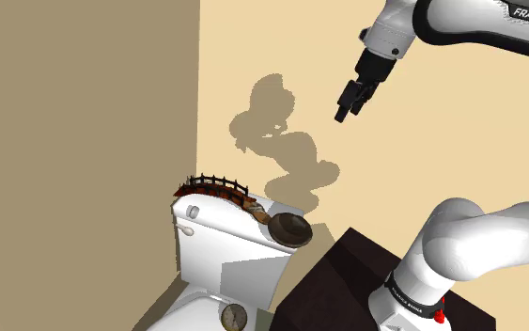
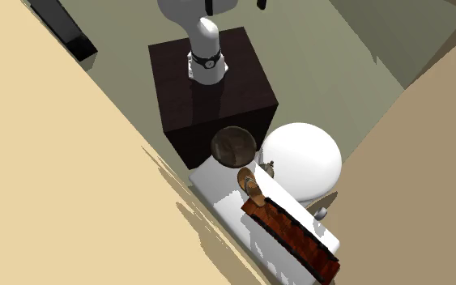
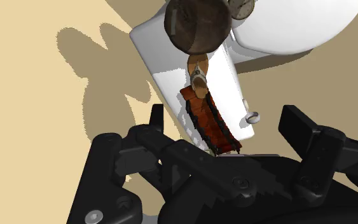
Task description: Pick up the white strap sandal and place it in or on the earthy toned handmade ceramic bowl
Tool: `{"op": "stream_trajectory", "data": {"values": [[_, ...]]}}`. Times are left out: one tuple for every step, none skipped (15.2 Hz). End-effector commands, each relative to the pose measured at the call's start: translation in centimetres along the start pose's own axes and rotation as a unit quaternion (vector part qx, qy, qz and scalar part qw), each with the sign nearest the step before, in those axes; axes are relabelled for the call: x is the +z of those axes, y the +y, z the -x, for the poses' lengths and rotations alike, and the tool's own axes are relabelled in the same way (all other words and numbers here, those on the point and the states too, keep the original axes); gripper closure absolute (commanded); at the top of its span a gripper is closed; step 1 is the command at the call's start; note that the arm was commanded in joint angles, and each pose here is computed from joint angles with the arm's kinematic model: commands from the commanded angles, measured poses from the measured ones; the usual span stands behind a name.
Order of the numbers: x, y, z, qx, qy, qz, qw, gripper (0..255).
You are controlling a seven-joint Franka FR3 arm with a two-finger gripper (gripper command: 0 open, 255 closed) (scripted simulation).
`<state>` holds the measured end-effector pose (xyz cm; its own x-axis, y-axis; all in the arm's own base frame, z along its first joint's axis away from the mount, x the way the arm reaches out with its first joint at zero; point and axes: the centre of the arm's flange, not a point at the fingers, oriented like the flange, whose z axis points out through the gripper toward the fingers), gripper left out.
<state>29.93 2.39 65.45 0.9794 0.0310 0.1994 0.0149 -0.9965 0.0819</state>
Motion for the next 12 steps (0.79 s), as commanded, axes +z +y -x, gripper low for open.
{"op": "stream_trajectory", "data": {"values": [[0.0, 0.0, 0.0, 0.000, 0.000, 0.000, 1.0000, 0], [1.2, -0.1, -0.5, -0.001, -0.002, 0.000, 1.0000, 0], [2.5, -0.2, -1.0, -0.002, -0.005, 0.000, 1.0000, 0], [3.7, -0.3, -1.5, -0.004, -0.007, 0.000, 1.0000, 0], [5.0, -0.4, -2.0, -0.005, -0.009, 0.000, 0.9999, 0], [6.2, -0.6, -2.5, -0.006, -0.012, 0.000, 0.9999, 0], [7.5, -0.7, -3.0, -0.007, -0.014, 0.001, 0.9999, 0], [8.7, -0.8, -3.5, -0.009, -0.017, 0.001, 0.9998, 0], [10.0, -0.9, -4.0, -0.010, -0.019, 0.001, 0.9998, 0], [11.2, -1.0, -4.5, -0.011, -0.021, 0.001, 0.9997, 0], [12.5, -1.1, -4.9, -0.012, -0.024, 0.001, 0.9996, 0], [13.7, -1.3, -5.4, -0.014, -0.026, 0.001, 0.9996, 0]]}}
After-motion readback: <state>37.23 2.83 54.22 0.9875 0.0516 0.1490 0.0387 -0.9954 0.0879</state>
